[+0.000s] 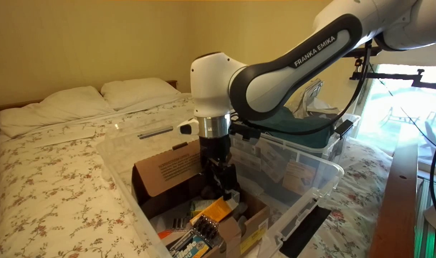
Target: Move two small, orange boxes to the storage bin on the right
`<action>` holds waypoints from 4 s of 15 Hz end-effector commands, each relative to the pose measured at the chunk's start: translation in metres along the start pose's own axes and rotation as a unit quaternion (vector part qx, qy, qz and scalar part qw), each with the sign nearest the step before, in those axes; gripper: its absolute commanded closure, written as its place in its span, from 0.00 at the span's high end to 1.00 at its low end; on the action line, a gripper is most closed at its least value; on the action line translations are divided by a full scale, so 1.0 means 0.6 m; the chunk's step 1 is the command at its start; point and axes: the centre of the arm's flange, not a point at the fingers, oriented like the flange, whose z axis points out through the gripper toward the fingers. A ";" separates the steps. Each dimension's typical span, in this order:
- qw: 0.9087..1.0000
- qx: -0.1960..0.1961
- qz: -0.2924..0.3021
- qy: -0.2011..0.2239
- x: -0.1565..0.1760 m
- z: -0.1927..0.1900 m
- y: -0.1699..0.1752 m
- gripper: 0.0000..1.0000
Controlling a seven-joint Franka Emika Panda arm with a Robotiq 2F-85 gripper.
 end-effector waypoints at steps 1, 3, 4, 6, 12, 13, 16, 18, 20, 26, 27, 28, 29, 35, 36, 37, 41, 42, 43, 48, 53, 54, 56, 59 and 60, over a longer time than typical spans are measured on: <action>0.999 -0.020 -0.003 -0.035 0.002 0.066 -0.001 1.00; 0.999 -0.021 -0.002 -0.042 -0.002 0.085 -0.001 1.00; 0.999 -0.023 0.000 -0.045 -0.005 0.094 -0.001 1.00; 0.998 -0.028 0.000 -0.048 -0.005 0.102 0.000 1.00; 0.998 -0.038 0.000 -0.051 -0.011 0.103 0.008 0.59; 0.998 -0.038 0.000 -0.051 -0.012 0.103 0.009 0.51; 0.998 -0.036 0.001 -0.058 -0.016 0.100 0.009 0.31; 0.997 -0.044 0.004 -0.058 -0.016 0.067 0.008 0.18; 0.997 -0.067 0.007 -0.044 -0.015 0.004 -0.002 0.06; 0.994 -0.112 0.017 -0.004 -0.019 -0.137 -0.038 0.11; 0.993 -0.112 0.016 -0.011 -0.018 -0.136 -0.041 0.27; 0.995 -0.096 0.020 -0.015 -0.017 -0.129 -0.047 0.33; 0.996 -0.080 0.023 -0.026 -0.020 -0.125 -0.054 0.40; 0.998 -0.051 0.011 -0.031 -0.020 -0.040 -0.091 0.82; 0.997 -0.065 0.026 -0.012 -0.016 -0.021 -0.086 0.88; 0.997 -0.070 0.036 -0.009 -0.012 -0.006 -0.081 0.94; 0.998 -0.053 0.030 -0.012 -0.009 -0.007 -0.074 0.94; 0.994 -0.097 0.037 -0.036 -0.011 0.004 -0.070 0.99; 0.993 -0.107 0.033 -0.038 -0.014 0.018 -0.066 0.99; 0.989 -0.126 0.059 -0.049 -0.032 0.097 -0.059 1.00; 0.989 -0.132 0.062 -0.027 -0.026 0.123 -0.060 1.00; 0.989 -0.134 0.062 -0.022 -0.024 0.122 -0.059 1.00; 0.989 -0.131 0.059 -0.017 -0.020 0.125 -0.056 0.92; 0.990 -0.130 0.060 -0.012 -0.022 0.127 -0.053 0.60; 0.989 -0.131 0.061 -0.012 -0.023 0.126 -0.051 0.53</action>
